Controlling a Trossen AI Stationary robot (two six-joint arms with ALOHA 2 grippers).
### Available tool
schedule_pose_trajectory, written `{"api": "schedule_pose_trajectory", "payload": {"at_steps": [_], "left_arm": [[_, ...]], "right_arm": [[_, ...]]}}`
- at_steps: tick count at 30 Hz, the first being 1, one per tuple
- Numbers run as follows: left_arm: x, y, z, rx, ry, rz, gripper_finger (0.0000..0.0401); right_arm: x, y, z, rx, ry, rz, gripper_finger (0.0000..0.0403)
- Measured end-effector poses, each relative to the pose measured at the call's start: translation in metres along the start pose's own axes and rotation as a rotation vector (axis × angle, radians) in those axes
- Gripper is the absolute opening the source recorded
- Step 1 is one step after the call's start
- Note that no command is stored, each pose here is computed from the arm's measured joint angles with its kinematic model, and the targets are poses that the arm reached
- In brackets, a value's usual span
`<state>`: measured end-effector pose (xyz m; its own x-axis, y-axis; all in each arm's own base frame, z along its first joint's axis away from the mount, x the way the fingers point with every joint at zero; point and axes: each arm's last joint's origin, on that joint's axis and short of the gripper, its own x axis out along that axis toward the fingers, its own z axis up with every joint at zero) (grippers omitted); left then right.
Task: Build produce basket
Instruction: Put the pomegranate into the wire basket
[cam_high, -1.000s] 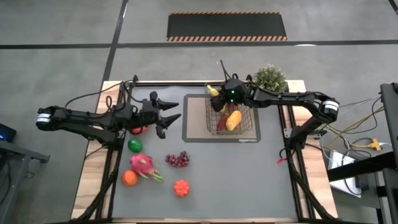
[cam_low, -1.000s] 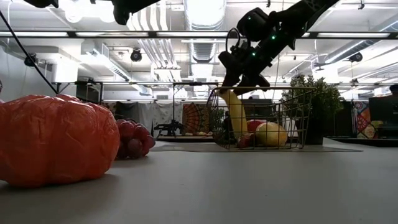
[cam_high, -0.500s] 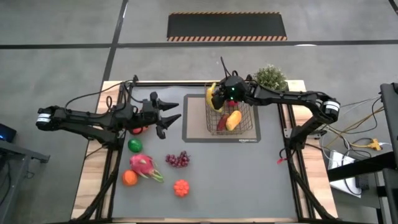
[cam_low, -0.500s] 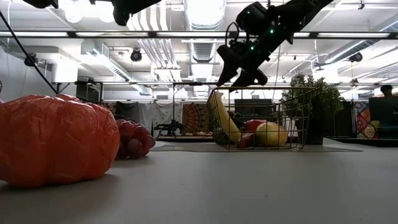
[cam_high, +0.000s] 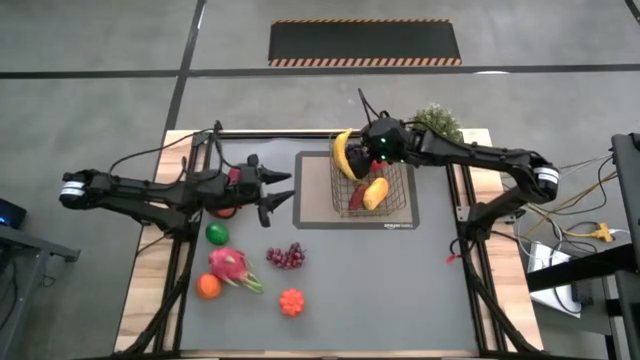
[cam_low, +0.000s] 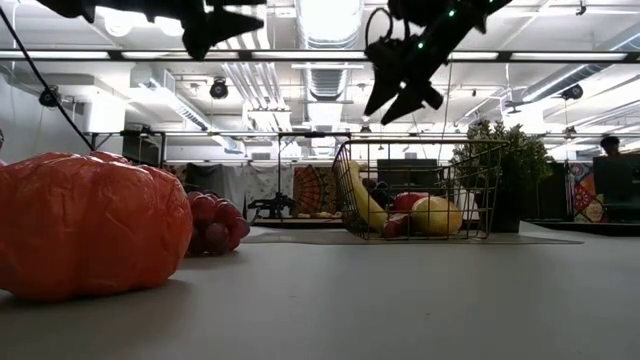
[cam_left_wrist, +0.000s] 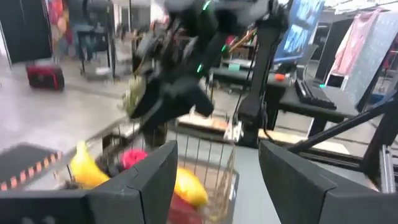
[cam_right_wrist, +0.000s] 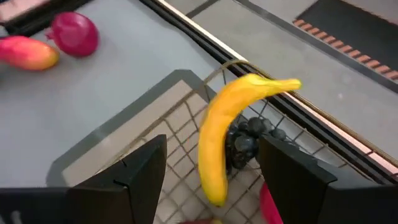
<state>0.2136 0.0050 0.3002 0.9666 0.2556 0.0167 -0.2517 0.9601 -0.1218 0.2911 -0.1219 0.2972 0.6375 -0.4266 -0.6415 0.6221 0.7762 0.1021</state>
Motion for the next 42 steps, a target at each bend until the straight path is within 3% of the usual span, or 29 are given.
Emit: {"api": "schedule_pose_trajectory", "payload": {"at_steps": [17, 26, 34, 42], "left_arm": [[-0.008, 0.018, -0.039, -0.105, 0.29, 0.475, 0.0207], [-0.019, 0.052, -0.054, -0.158, 0.508, 0.783, 0.0207], [-0.012, 0.079, -0.066, -0.193, 0.626, 0.844, 0.0221], [-0.014, 0.091, -0.075, -0.176, 0.704, 0.933, 0.0299]], "right_arm": [[-0.058, 0.054, -0.04, -0.186, -0.041, 0.223, 0.0229], [-0.066, 0.074, -0.047, -0.251, -0.08, 0.275, 0.0228], [-0.064, 0.075, -0.048, -0.264, -0.082, 0.244, 0.0228], [-0.06, 0.075, -0.051, -0.283, -0.067, 0.237, 0.0228]]}}
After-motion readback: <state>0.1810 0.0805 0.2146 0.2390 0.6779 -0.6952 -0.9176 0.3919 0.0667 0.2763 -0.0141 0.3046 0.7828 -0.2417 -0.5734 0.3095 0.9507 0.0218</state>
